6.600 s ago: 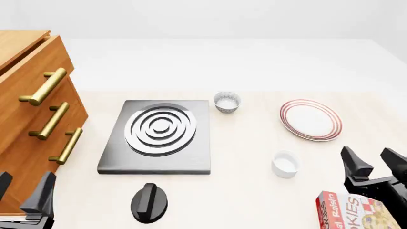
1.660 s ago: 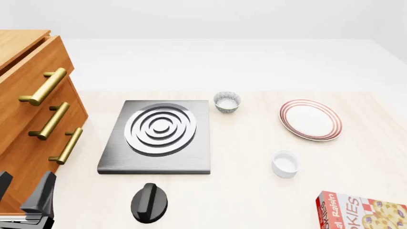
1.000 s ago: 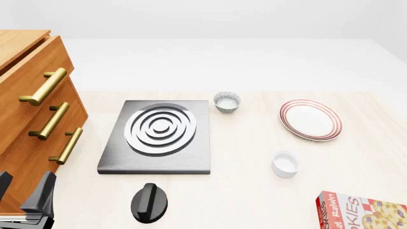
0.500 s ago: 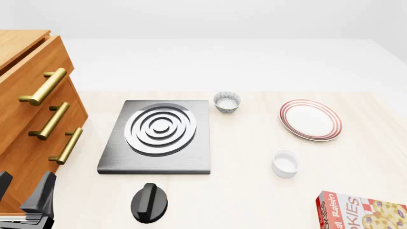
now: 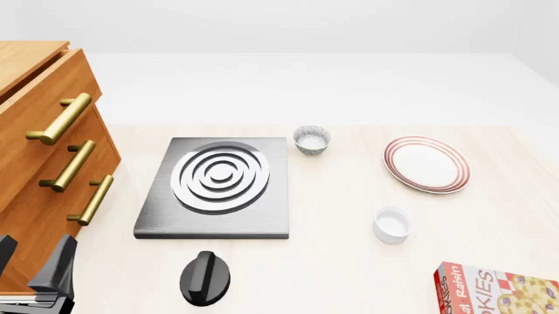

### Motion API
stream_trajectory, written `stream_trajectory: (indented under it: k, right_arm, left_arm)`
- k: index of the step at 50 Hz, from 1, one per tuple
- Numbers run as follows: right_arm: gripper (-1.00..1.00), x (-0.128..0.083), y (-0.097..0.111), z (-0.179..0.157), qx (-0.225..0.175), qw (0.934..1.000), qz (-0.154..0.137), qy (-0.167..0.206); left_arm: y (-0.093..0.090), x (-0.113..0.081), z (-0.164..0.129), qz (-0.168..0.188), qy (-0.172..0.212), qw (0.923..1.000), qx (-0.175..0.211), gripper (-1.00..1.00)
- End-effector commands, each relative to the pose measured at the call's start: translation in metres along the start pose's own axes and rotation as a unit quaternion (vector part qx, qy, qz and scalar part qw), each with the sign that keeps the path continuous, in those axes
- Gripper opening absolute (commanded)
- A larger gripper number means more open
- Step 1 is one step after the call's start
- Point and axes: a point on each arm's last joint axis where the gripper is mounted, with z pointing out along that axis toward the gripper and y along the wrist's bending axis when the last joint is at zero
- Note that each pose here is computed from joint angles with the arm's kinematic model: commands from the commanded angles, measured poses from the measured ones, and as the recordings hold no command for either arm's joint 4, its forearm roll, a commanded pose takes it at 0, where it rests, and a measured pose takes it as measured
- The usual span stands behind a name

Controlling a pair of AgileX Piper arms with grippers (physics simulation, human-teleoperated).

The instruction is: Pick the akita bowl next to the cookies box and place it on the plate.

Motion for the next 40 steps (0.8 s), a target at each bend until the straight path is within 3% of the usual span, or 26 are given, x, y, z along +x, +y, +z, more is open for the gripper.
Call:
stream_trajectory:
  k: [1,14,26,40]
  right_arm:
    - [-1.0,-0.007,0.016,-0.031,-0.013,0.9996,0.008,-0.022]
    - [-1.0,-0.019,0.039,-0.064,-0.034,0.9985,0.017,-0.04]
    - [-1.0,-0.019,0.056,-0.067,-0.046,0.9983,0.016,-0.033]
    - [-1.0,-0.019,0.06,-0.07,-0.049,0.9982,0.018,-0.03]
  left_arm:
    - [0.0,0.0,0.0,0.0,0.0,1.0,0.0,1.0]
    - [0.0,0.0,0.0,0.0,0.0,1.0,0.0,1.0]
    - [0.0,0.0,0.0,0.0,0.0,1.0,0.0,1.0]
    - [0.0,0.0,0.0,0.0,0.0,1.0,0.0,1.0]
